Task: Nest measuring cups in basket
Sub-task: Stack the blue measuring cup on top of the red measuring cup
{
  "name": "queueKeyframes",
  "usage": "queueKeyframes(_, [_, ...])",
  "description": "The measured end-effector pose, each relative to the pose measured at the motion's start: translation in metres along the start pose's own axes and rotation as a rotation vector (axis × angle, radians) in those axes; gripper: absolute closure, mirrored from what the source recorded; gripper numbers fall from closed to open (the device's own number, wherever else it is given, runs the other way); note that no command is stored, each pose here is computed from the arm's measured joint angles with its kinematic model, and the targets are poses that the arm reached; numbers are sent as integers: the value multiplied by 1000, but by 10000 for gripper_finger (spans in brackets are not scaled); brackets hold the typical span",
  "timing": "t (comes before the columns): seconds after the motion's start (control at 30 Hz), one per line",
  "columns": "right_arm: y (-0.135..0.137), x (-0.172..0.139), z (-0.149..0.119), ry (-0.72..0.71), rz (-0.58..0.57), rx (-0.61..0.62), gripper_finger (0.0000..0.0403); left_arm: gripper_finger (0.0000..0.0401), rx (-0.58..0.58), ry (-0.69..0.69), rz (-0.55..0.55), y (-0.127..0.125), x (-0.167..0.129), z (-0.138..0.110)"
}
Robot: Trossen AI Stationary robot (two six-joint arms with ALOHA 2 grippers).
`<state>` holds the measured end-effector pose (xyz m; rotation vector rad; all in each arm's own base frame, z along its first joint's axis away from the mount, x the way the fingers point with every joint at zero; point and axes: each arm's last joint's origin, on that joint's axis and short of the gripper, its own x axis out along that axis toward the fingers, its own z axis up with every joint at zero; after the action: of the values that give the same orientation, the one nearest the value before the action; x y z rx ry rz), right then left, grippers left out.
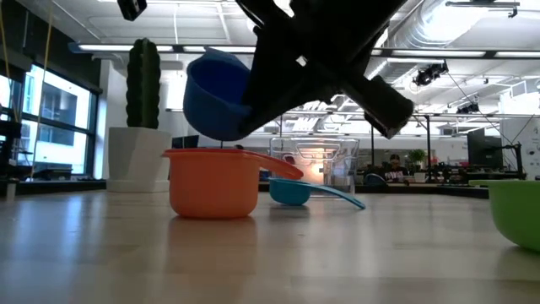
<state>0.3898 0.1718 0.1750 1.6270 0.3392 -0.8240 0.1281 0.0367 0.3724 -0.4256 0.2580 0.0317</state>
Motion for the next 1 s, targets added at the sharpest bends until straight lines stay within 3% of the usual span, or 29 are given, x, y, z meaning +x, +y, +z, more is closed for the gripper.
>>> queueKeyframes(0.17, [2,2,3,-16,3,-4,377,366,5,-13,-5,0,0,1])
queueKeyframes(0.5, [4,5,7,7,-21,-5,291,366,5,-11,-6,0,0,1])
queueKeyframes(0.67, [2,0,5,8,-39,-23,274,366,5,-10,-7,0,0,1])
queueKeyframes(1.0, [15,-66,18,-8,-104,-183,273,366,4,10,-5,0,0,-1])
